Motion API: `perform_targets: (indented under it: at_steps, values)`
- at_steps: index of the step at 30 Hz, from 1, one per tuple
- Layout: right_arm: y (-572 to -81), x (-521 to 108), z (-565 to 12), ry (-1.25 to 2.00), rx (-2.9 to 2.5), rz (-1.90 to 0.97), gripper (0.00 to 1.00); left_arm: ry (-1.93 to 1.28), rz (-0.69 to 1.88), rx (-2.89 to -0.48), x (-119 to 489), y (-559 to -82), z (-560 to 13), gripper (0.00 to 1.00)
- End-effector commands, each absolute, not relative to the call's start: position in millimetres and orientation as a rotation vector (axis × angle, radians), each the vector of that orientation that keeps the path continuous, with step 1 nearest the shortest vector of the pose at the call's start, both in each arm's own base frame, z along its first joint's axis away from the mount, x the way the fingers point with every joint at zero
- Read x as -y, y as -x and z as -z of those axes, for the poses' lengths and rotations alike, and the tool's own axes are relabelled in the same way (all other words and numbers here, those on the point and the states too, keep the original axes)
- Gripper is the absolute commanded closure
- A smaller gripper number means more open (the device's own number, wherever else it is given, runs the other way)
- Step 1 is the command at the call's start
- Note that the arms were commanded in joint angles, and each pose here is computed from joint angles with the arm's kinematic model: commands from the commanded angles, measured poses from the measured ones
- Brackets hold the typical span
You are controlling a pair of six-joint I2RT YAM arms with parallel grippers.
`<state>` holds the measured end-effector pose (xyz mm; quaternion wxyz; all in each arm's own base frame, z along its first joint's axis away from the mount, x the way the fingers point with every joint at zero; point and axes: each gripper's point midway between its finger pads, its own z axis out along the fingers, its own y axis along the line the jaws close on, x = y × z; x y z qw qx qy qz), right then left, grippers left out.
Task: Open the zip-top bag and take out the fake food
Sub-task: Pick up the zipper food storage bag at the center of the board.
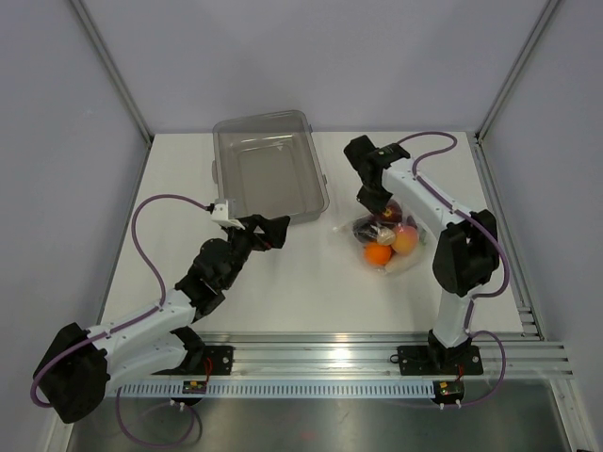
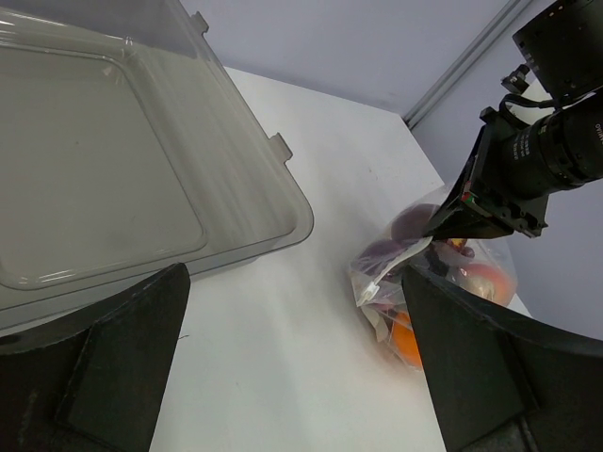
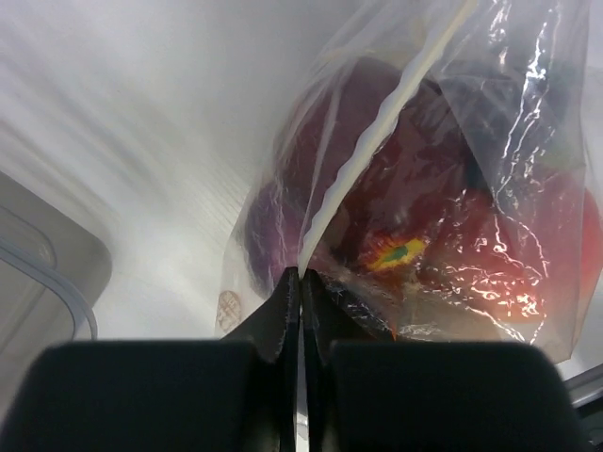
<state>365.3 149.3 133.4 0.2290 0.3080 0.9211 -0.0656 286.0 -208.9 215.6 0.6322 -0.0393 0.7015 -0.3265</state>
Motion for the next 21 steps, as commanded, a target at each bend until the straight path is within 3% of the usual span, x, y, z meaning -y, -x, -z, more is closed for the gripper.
perform_targets:
  at_steps: [1, 21]
  values:
    - [-366.1, -149.3, -165.5, -0.790, -2.474, 0.109, 1.00, 0.089, 0.798, -1.520, 215.2, -287.8, -238.7, 0.01]
    - [-373.0, -167.8, -224.4, -0.748, -2.288, -0.257, 1.00, -0.162, 0.872, -1.291, 268.9, -282.5, -265.6, 0.01]
